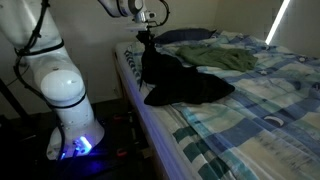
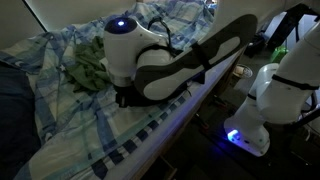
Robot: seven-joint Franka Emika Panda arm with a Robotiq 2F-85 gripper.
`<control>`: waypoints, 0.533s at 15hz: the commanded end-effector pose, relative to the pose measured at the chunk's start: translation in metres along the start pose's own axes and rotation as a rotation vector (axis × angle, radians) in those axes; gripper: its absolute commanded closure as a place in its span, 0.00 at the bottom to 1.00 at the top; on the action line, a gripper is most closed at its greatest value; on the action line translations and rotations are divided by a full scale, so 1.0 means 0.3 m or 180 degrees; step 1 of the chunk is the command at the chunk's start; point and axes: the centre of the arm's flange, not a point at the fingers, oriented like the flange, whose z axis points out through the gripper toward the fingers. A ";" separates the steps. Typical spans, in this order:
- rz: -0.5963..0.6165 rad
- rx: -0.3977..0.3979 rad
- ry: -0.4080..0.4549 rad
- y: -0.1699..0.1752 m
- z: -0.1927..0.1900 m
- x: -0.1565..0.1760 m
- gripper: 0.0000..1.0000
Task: Unfold the black shirt
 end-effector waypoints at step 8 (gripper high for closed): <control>-0.1059 0.0212 -0.0400 -0.088 0.093 0.094 0.91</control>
